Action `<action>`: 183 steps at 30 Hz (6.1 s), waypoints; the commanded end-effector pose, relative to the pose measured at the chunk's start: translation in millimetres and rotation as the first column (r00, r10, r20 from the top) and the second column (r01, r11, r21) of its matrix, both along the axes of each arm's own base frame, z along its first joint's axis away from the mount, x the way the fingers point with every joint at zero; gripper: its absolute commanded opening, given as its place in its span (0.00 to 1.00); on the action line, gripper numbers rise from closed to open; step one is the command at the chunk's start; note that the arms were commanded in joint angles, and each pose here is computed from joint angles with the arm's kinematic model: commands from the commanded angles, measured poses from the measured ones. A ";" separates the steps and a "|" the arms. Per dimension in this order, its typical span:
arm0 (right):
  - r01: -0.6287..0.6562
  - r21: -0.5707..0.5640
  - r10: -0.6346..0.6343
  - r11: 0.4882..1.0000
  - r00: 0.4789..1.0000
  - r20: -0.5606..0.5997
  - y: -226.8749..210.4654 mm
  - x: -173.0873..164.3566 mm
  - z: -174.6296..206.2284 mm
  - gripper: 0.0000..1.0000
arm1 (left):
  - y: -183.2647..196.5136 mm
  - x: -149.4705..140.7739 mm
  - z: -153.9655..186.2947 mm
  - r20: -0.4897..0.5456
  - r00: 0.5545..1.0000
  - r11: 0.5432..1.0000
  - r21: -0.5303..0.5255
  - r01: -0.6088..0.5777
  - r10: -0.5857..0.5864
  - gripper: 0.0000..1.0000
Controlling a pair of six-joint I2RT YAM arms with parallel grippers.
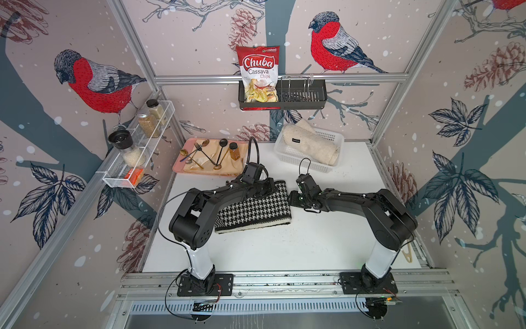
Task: Roll up the scarf and place it into the basket
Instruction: Fold the scarf at the center of the board, then roll the scarf at the center of the board.
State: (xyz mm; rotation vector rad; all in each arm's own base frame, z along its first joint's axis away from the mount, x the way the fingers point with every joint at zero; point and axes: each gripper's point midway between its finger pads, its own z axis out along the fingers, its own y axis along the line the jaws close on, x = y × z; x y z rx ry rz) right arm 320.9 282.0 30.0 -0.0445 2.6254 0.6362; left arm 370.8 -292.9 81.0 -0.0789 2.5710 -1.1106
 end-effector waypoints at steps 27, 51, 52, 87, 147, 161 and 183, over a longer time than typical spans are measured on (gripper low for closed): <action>-0.073 0.133 0.081 0.988 0.995 -0.055 22.8 -8.1 -35.6 0.21 | 34.3 -15.4 -46.5 -0.049 0.993 0.973 0.209 -0.095 0.108 0.00; -0.155 0.323 0.167 0.933 0.986 -0.008 56.3 -12.2 -12.0 0.20 | 82.9 -39.1 -51.2 -0.042 0.981 0.927 0.337 -0.166 0.191 0.00; -0.160 0.324 0.170 0.932 0.985 -0.005 57.6 -12.2 -10.7 0.20 | 84.6 -39.0 -54.7 -0.048 0.980 0.926 0.340 -0.167 0.194 0.00; -0.419 0.391 0.415 0.819 0.904 0.099 160.6 -38.2 31.4 0.20 | 109.3 -50.1 -69.0 -0.098 0.968 0.951 0.231 -0.205 0.233 0.00; -0.462 0.279 0.476 0.842 0.879 0.019 184.5 -46.9 -5.4 0.18 | 121.4 -19.9 21.8 0.082 0.968 0.966 0.089 -0.243 0.236 0.00; -0.479 0.246 0.489 0.842 0.872 0.023 174.8 -66.3 7.6 0.19 | 149.2 -18.0 -37.3 -0.014 0.947 0.933 0.177 -0.314 0.321 0.00; -0.617 0.265 0.622 0.741 0.779 0.075 216.6 -126.7 27.6 0.20 | 188.9 -43.8 -76.1 -0.089 0.904 0.896 0.205 -0.394 0.418 0.00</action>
